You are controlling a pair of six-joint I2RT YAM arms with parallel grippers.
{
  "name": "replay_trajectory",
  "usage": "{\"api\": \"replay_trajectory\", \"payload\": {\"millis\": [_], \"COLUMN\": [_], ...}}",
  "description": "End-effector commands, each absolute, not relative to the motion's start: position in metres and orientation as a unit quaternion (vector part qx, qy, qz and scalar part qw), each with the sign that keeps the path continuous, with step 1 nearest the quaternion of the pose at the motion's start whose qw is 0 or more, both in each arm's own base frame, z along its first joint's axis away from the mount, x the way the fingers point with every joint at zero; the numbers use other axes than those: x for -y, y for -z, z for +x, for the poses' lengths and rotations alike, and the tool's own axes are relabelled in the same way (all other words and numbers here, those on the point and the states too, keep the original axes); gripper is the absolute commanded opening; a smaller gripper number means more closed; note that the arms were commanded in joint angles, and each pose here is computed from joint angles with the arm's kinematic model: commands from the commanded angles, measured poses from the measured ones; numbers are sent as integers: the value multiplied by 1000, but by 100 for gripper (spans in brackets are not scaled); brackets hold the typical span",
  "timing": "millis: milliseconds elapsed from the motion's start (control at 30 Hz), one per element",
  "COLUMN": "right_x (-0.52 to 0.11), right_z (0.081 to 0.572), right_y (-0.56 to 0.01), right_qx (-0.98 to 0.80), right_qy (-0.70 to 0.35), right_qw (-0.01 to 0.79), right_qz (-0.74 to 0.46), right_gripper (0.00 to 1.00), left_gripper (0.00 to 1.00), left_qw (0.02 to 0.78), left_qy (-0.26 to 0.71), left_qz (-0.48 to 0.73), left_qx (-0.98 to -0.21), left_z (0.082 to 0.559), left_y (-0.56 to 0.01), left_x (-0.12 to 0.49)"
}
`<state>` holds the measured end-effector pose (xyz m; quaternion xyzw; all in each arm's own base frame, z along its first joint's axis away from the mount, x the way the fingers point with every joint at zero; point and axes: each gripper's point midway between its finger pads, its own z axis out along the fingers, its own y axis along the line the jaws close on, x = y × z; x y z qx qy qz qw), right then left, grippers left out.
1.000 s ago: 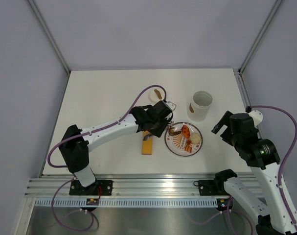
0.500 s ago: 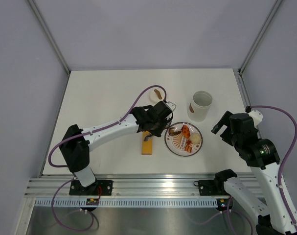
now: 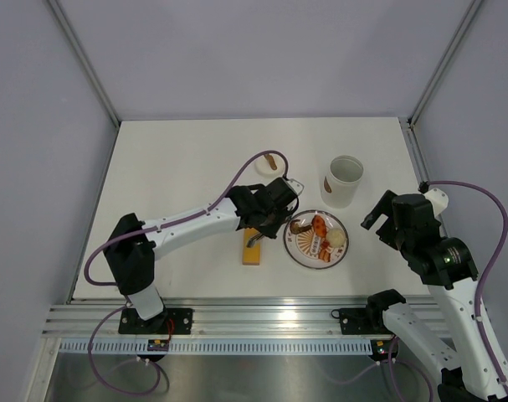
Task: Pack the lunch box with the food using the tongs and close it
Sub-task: Move the plate to the center of the board, then pick up the fake food from the plate.
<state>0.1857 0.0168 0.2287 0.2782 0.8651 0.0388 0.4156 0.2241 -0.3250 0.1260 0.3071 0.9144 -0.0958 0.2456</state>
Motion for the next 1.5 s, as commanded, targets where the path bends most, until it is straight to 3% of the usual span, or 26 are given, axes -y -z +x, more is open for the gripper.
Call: {"api": "replay_trajectory", "payload": {"millis": [0, 433, 1467], "right_x": [-21, -21, -22], "right_z": [190, 191, 190], "right_y": [-232, -233, -231], "right_qx": [-860, -860, -861], "right_qy": [-52, -52, -53], "right_qw": [423, 424, 422], "right_qz": [279, 279, 279], "right_gripper": [100, 99, 99], "left_gripper": [26, 26, 23], "left_qw": [274, 323, 245], "left_qy": [112, 101, 118], "left_qz": [304, 291, 341], "left_qx": [-906, -895, -900], "left_z": [220, 228, 194], "left_y": [-146, -165, -126], "left_x": [331, 332, 349]}}
